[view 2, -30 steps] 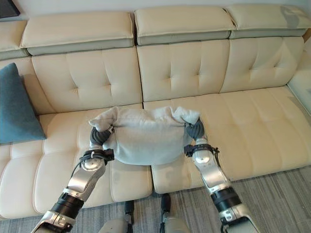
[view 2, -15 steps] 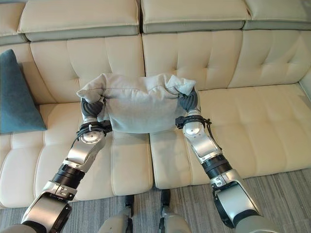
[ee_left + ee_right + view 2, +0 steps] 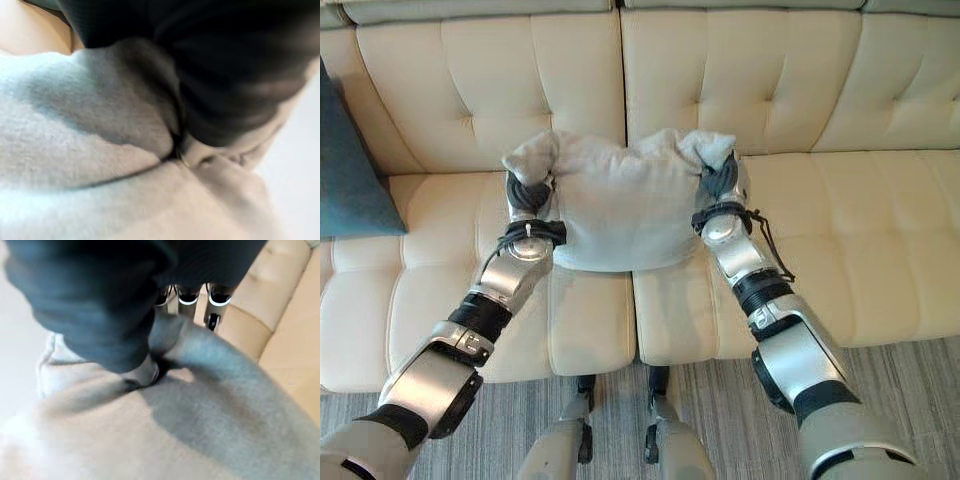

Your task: Pick up all the scattered cushions and arrange them neatly on the sofa.

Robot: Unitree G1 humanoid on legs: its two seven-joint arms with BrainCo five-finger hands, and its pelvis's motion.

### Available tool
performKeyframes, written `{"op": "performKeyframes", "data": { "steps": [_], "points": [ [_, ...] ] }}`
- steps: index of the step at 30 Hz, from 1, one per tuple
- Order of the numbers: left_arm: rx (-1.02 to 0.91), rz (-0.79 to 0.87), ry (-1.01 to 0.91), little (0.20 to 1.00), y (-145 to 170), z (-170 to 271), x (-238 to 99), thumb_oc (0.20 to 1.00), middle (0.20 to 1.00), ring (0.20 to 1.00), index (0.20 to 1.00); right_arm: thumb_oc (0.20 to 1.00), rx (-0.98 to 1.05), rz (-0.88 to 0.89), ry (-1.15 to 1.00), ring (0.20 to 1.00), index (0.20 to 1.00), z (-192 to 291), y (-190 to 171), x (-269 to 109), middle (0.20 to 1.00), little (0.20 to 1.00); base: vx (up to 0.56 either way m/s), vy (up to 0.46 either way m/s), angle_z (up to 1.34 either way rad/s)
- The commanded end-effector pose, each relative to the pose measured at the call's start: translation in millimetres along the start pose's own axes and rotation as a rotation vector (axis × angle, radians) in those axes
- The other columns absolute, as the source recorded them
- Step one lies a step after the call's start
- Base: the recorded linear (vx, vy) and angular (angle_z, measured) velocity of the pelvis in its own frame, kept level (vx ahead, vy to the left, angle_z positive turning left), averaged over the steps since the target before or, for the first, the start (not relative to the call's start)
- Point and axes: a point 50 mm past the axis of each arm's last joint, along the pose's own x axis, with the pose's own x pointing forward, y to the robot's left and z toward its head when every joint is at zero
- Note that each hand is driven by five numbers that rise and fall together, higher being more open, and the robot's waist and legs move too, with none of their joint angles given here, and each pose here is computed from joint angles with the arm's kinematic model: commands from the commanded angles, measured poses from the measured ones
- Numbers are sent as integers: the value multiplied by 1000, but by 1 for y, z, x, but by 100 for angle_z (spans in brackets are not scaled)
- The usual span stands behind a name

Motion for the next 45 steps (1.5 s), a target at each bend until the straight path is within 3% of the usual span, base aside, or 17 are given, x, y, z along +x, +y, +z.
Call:
{"op": "performKeyframes", "data": {
  "steps": [1,2,3,4,6,9,13,15,16,18,20,21,26,28,38,45],
  "points": [
    [27,152,-160,1000,65,72,53,1000,1000,1000,1000,1000,-53,-224,-33,1000,1000,23,-98,36,1000,1000,0,0,0],
    [25,152,-163,1000,66,74,54,1000,1000,1000,1000,1000,-51,-226,-35,1000,1000,25,-99,37,1000,1000,47,-37,5],
    [-12,193,-138,1000,96,78,65,1000,1000,1000,1000,1000,-30,-289,46,1000,1000,10,-129,41,1000,1000,24,-20,4],
    [-13,193,-139,1000,97,79,65,1000,1000,1000,1000,1000,-29,-289,45,1000,1000,11,-129,41,1000,1000,41,-26,4],
    [-88,223,-134,1000,133,76,69,1000,1000,1000,1000,1000,28,-348,117,1000,1000,-10,-165,39,1000,1000,43,-16,-1],
    [-176,290,-34,1000,179,37,64,1000,1000,1000,1000,1000,97,-428,224,1000,1000,-52,-207,24,1000,1000,59,-18,-2],
    [-295,339,80,1000,199,-12,47,1000,1000,1000,1000,1000,281,-509,325,1000,1000,-104,-213,-2,1000,1000,50,-4,2],
    [-303,313,189,1000,201,-70,13,1000,1000,1000,1000,1000,353,-474,409,1000,1000,-158,-189,-38,1000,1000,111,0,8],
    [-298,311,194,1000,200,-72,12,1000,1000,1000,1000,1000,350,-472,415,1000,1000,-160,-188,-40,1000,1000,89,24,14],
    [-193,245,336,1000,189,-133,-41,1000,1000,1000,1000,1000,319,-354,497,1000,1000,-203,-152,-86,1000,1000,55,63,9],
    [-188,232,361,1000,188,-143,-53,1000,1000,1000,1000,1000,314,-341,518,1000,1000,-211,-149,-97,1000,1000,18,67,2],
    [-103,183,438,1000,183,-170,-92,1000,1000,1000,1000,1000,307,-261,577,1000,1000,-231,-122,-133,1000,1000,-34,103,5],
    [-4,94,669,1000,179,-219,-165,1000,1000,1000,1000,1000,287,-83,771,1000,1000,-265,-75,-200,1000,1000,-98,132,6],
    [2,31,782,1000,161,-238,-193,1000,1000,1000,1000,1000,327,-2,876,1000,1000,-275,-46,-230,1000,1000,-225,253,-14],
    [38,-62,748,1000,132,-236,-189,1000,1000,1000,1000,1000,320,137,807,1000,1000,-254,-1,-224,1000,1000,-259,146,-27],
    [27,-92,808,1000,132,-243,-204,1000,1000,1000,1000,1000,315,164,852,1000,1000,-260,0,-241,1000,1000,-154,-52,-17]
  ]
}}
